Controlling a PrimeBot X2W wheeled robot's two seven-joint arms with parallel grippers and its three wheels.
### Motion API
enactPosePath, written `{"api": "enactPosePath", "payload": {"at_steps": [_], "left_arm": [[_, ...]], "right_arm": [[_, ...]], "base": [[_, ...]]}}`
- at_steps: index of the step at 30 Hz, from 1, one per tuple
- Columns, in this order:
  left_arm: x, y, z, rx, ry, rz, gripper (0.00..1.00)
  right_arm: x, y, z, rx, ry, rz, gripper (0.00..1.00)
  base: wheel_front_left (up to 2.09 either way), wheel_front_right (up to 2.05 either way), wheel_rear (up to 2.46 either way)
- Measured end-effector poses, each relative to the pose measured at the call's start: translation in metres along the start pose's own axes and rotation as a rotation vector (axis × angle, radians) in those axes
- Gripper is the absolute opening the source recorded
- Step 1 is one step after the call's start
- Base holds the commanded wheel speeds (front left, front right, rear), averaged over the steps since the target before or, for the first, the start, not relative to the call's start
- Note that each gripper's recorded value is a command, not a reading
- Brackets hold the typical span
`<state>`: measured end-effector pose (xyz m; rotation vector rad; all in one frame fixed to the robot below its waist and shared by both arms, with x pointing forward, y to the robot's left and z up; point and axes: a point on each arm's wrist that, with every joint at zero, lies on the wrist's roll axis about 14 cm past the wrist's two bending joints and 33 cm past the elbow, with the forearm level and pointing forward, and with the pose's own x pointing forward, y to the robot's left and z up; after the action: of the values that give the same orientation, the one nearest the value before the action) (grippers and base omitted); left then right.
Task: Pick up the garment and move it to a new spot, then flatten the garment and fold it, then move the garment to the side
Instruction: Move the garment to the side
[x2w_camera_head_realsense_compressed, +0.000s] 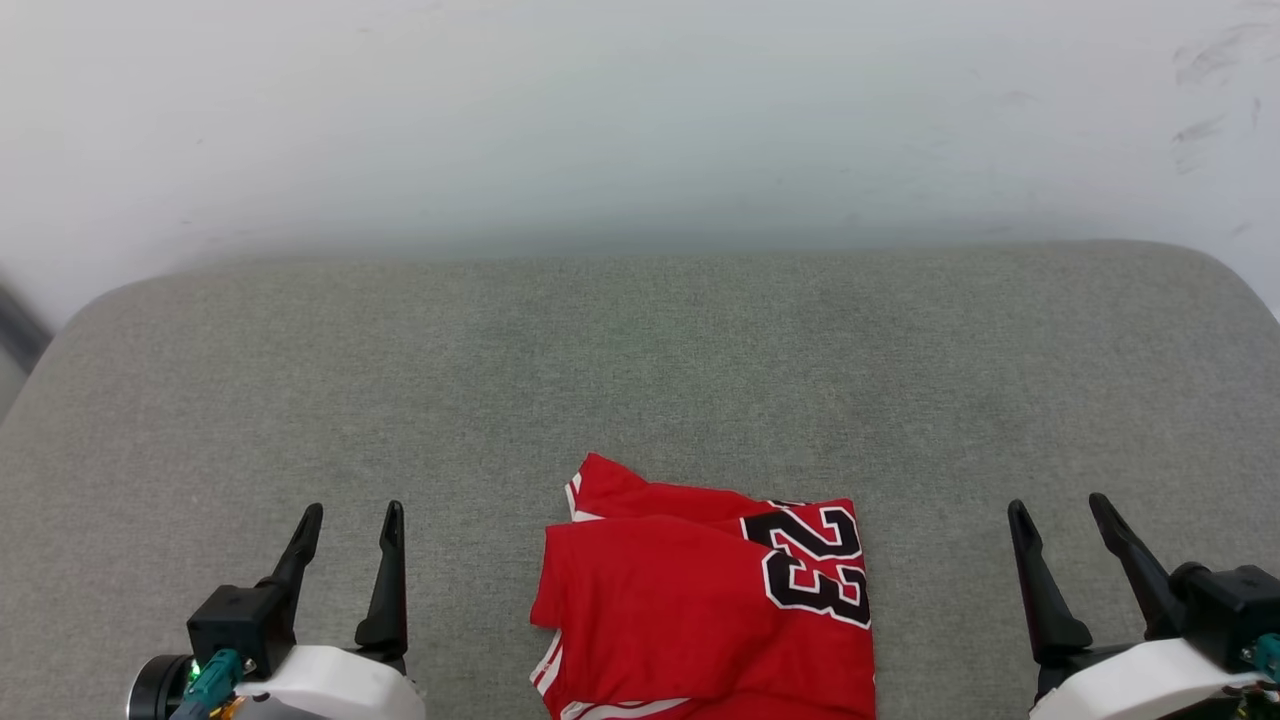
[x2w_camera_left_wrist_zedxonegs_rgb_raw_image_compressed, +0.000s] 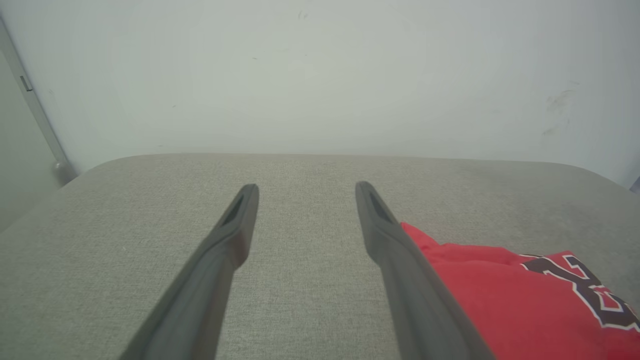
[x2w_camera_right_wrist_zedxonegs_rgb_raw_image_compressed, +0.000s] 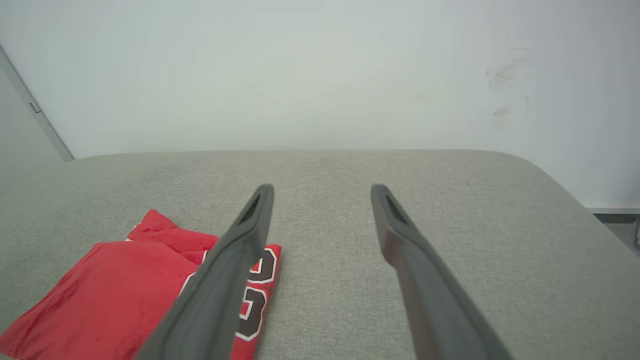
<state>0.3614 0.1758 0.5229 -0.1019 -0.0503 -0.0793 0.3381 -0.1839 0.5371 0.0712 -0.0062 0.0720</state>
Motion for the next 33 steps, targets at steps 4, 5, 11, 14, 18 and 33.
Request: {"api": "enactPosePath", "payload": {"at_steps": [4,5,11,14,18,33], "left_arm": [[0.001,0.0,0.0,0.002,-0.002,-0.001,1.0],[0.002,0.001,0.0,0.002,-0.003,0.001,1.0],[0.007,0.006,0.004,0.004,-0.016,0.019,1.0],[0.012,0.008,0.006,-0.009,-0.027,0.027,1.0],[0.015,0.011,0.008,-0.017,-0.04,0.037,1.0],[0.025,0.04,-0.002,-0.013,-0.027,0.117,1.0]], "right_arm": [[-0.003,-0.004,-0.012,0.062,0.056,-0.012,1.0],[-0.004,-0.006,-0.016,0.082,0.078,-0.02,1.0],[-0.01,-0.045,-0.06,0.245,0.326,-0.108,1.0],[-0.011,-0.053,-0.088,0.345,0.506,-0.103,1.0],[-0.013,-0.044,-0.118,0.514,0.717,-0.064,1.0],[0.034,0.075,-0.171,0.806,1.066,0.247,1.0]], "base": [[0.0,0.0,0.0],[0.0,0.0,0.0],[0.0,0.0,0.0],[0.0,0.0,0.0],[0.0,0.0,0.0],[0.0,0.0,0.0]]}}
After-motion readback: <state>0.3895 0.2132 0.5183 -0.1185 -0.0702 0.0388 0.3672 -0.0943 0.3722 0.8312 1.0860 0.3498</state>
